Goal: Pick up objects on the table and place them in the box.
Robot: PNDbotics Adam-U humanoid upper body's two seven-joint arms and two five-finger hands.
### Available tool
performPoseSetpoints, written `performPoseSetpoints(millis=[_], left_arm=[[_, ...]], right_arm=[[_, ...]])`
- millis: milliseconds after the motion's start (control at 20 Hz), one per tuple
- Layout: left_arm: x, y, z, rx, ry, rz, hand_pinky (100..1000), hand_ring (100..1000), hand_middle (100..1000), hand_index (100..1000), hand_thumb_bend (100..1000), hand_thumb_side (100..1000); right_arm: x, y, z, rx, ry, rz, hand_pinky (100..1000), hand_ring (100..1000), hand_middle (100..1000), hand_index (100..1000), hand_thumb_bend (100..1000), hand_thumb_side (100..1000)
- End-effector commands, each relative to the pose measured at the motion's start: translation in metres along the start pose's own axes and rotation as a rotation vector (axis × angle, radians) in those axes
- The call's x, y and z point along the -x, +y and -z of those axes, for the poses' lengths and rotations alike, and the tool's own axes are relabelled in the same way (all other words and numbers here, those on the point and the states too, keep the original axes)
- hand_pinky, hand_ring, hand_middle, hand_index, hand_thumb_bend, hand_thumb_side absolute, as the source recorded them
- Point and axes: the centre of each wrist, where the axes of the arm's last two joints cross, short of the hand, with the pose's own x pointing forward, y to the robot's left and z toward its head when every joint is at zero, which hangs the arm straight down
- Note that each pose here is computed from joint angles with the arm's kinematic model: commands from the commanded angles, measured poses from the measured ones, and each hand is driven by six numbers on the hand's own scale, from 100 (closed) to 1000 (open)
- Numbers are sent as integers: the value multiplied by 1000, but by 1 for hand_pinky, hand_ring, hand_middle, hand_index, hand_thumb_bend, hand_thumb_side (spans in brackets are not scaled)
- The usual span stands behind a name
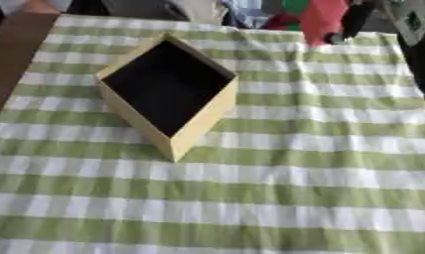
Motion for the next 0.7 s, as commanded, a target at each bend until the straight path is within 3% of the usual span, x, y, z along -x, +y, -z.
performPoseSetpoints(millis=[50, 300, 500, 700], left_arm=[[-5, 4, 5, 2, -26, 4, 1000, 521, 525, 780, 100, 182], [-6, 3, 6, 2, -28, 1, 1000, 524, 527, 780, 100, 174], [-6, 2, 5, 6, -21, -10, 1000, 525, 527, 781, 104, 172], [-6, 1, 5, 9, -20, -16, 1000, 526, 528, 781, 107, 168]], right_arm=[[-2, -22, -11, 60, -43, -13, 669, 578, 506, 572, 100, 100], [-6, -28, -14, 65, -73, 18, 672, 588, 515, 590, 100, 100], [-51, -38, -8, 124, -233, -27, 672, 588, 517, 593, 100, 100], [-80, -43, -5, 138, -346, -19, 672, 589, 521, 605, 100, 100]])
